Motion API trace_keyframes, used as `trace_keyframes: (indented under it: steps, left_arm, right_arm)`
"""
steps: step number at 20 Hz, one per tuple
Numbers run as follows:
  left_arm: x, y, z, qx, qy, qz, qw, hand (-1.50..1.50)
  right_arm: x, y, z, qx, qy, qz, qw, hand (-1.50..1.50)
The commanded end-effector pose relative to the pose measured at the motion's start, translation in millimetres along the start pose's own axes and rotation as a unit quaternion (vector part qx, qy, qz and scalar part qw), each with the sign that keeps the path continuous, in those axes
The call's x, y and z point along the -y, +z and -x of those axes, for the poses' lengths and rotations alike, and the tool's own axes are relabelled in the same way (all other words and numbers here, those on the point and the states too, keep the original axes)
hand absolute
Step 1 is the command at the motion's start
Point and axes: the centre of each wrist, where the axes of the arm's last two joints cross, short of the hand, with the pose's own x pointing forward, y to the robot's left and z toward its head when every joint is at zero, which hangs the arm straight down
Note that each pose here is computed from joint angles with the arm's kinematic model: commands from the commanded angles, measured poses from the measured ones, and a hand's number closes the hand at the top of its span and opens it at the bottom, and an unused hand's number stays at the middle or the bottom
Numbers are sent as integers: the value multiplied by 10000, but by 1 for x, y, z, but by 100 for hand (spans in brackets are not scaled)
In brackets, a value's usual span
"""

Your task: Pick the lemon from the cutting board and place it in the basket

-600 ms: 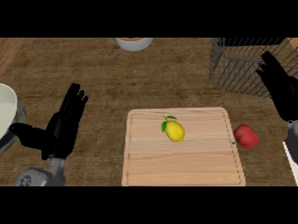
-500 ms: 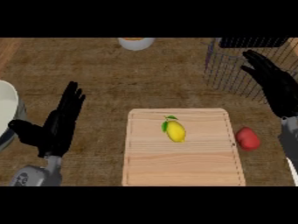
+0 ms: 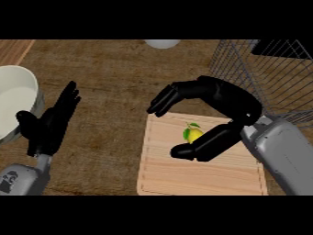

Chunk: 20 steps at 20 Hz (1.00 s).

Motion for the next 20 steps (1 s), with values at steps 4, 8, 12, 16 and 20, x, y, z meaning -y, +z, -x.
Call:
trace_keyframes:
  steps: [4,8,12,16,20]
  left_arm:
    - [-38,-16,-13,-343,-207,-375,9985,0]
    - [-66,-5,0,-451,-249,-373,9980,0]
    - [-62,-11,4,-524,-204,-504,9971,0]
    - [-54,-9,-1,-456,-169,-417,9979,0]
    - [-57,-7,0,-458,-109,-359,9982,0]
  right_arm:
    - [-102,-17,18,1156,466,-1553,9800,-150]
    - [-100,-43,-7,373,909,-1589,9824,-150]
    - [-72,-61,-31,-641,2449,-1939,9478,-150]
    - [-23,-68,-79,-1156,4117,-1481,8917,-150]
    - [-14,-100,-99,-1786,4265,-1341,8765,-150]
